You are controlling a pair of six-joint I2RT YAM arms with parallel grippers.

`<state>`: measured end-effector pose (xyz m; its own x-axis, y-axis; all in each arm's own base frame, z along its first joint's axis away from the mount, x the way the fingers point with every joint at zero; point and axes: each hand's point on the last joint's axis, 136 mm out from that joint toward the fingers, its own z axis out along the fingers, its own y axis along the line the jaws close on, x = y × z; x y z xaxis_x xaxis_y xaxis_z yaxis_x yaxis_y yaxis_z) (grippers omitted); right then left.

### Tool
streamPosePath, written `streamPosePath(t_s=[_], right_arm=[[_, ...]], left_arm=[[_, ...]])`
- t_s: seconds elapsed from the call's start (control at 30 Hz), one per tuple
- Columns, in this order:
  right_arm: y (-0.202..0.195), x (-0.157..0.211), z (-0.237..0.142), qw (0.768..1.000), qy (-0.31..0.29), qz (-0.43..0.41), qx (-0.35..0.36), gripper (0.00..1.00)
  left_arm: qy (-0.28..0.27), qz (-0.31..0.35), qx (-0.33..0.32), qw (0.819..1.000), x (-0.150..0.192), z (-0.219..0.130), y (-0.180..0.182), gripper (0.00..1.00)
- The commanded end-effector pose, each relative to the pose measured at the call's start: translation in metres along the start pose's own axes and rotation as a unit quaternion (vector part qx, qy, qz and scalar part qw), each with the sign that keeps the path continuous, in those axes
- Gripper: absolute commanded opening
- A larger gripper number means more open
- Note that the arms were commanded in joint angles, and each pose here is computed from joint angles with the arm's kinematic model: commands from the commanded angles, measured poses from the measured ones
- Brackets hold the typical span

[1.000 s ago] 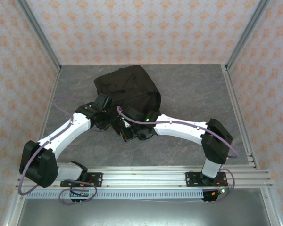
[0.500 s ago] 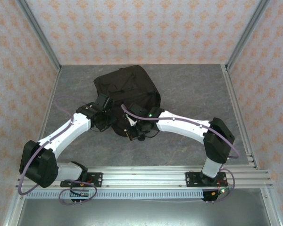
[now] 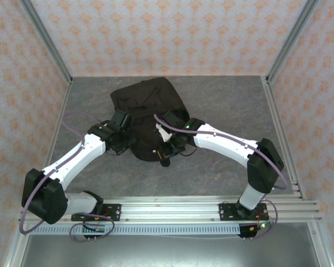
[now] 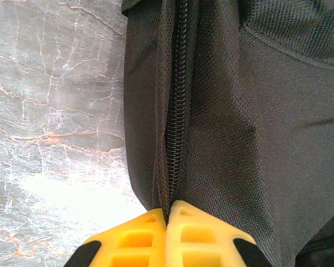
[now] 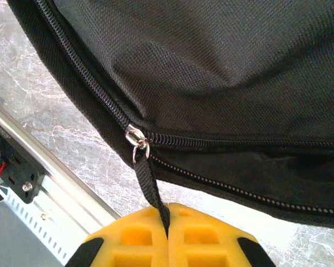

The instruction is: Pack the student bag

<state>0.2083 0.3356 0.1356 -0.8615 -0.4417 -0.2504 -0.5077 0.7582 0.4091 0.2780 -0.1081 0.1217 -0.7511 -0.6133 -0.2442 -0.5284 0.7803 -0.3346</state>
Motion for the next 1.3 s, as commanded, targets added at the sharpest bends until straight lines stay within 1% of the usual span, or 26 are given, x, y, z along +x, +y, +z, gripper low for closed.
streamPosePath(t_s=[0.0, 0.1, 0.2, 0.3, 0.47, 0.57, 0.7, 0.8, 0.9, 1.03, 1.13, 1.27], right_arm=[[0.002, 0.003, -0.021, 1.000, 0.004, -0.022, 0.001, 0.00], [-0.001, 0.001, -0.021, 1.000, 0.013, -0.018, -0.008, 0.00], [0.006, -0.001, -0.021, 0.999, 0.018, -0.013, -0.027, 0.00], [0.025, -0.010, -0.019, 0.998, 0.007, 0.002, -0.066, 0.00], [0.066, -0.040, -0.012, 0.992, -0.040, 0.030, -0.115, 0.00], [0.089, -0.064, 0.000, 0.989, -0.065, 0.048, -0.128, 0.00], [0.108, -0.090, 0.011, 0.984, -0.090, 0.064, -0.137, 0.00], [0.106, -0.099, 0.012, 0.983, -0.106, 0.073, -0.128, 0.00], [0.103, -0.097, 0.015, 0.984, -0.107, 0.074, -0.122, 0.00], [0.098, -0.091, 0.023, 0.985, -0.097, 0.076, -0.118, 0.00], [0.095, -0.086, 0.029, 0.985, -0.091, 0.078, -0.120, 0.00], [0.092, -0.079, 0.032, 0.986, -0.083, 0.079, -0.122, 0.00]], left_arm=[[-0.041, 0.012, -0.037, 0.998, -0.015, -0.014, 0.015, 0.00], [-0.044, 0.015, -0.039, 0.998, -0.017, -0.016, 0.016, 0.00], [-0.045, 0.018, -0.038, 0.998, -0.019, -0.019, 0.015, 0.00], [-0.049, 0.019, -0.039, 0.998, -0.027, -0.025, 0.018, 0.00], [-0.050, -0.004, -0.046, 0.998, -0.052, -0.031, 0.028, 0.00], [-0.061, -0.019, -0.063, 0.996, -0.064, -0.037, 0.034, 0.05], [-0.089, -0.046, -0.055, 0.993, -0.076, -0.055, 0.040, 0.18], [-0.090, -0.059, -0.043, 0.993, -0.070, -0.065, 0.044, 0.29], [-0.063, -0.085, -0.023, 0.994, -0.049, -0.059, 0.050, 0.38], [0.008, -0.134, 0.010, 0.991, -0.016, -0.033, 0.048, 0.41], [0.027, -0.143, 0.021, 0.989, -0.008, -0.019, 0.040, 0.42], [0.036, -0.141, 0.026, 0.989, -0.009, -0.008, 0.030, 0.42]])
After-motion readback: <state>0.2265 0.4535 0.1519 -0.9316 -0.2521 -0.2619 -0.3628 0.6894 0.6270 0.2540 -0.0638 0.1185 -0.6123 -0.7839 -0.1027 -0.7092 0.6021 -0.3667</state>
